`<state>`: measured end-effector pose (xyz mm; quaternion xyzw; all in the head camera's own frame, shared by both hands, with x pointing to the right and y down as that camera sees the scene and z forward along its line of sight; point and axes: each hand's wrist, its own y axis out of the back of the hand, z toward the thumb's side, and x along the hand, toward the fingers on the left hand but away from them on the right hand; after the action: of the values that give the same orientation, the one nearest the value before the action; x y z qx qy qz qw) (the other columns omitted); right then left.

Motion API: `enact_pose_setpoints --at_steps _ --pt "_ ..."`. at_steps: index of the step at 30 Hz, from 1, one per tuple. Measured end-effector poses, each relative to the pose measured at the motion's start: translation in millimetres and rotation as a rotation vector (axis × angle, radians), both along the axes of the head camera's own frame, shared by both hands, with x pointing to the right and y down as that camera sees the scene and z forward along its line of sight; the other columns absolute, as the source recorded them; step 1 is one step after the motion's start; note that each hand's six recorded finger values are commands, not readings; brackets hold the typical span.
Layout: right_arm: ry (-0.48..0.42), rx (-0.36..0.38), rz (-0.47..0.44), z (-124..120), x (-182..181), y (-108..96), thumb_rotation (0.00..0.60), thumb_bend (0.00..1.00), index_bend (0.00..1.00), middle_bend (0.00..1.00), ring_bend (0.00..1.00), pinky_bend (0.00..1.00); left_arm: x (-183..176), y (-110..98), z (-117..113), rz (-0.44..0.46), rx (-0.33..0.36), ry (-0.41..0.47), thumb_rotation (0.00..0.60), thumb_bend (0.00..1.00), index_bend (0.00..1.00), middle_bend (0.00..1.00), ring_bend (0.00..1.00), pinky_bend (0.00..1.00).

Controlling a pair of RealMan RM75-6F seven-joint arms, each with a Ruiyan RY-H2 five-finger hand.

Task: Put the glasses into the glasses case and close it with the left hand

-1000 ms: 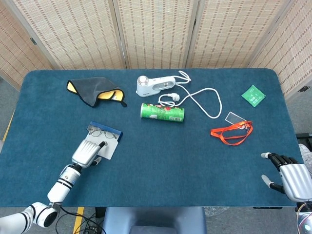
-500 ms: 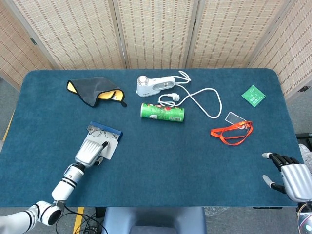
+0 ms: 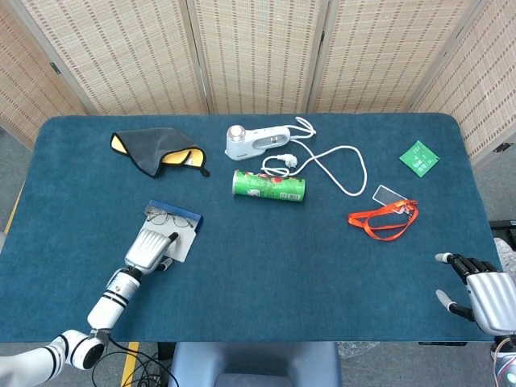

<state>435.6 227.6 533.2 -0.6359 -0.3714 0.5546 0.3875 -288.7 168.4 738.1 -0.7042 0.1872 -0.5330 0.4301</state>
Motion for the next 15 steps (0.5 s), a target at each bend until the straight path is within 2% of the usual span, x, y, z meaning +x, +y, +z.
enact_pose_setpoints --at_steps 8,15 --pt "0.002 0.007 0.002 -2.8 0.8 0.3 0.600 0.21 0.30 0.37 0.43 0.44 -2.1 -6.8 1.5 -0.032 0.021 0.024 0.600 0.33 0.46 0.88 0.87 0.94" --pt "0.002 0.013 0.007 -4.8 2.5 0.8 0.600 0.21 0.30 0.37 0.43 0.44 -3.8 -16.6 3.7 -0.062 0.048 0.036 0.600 0.33 0.46 0.88 0.87 0.94"
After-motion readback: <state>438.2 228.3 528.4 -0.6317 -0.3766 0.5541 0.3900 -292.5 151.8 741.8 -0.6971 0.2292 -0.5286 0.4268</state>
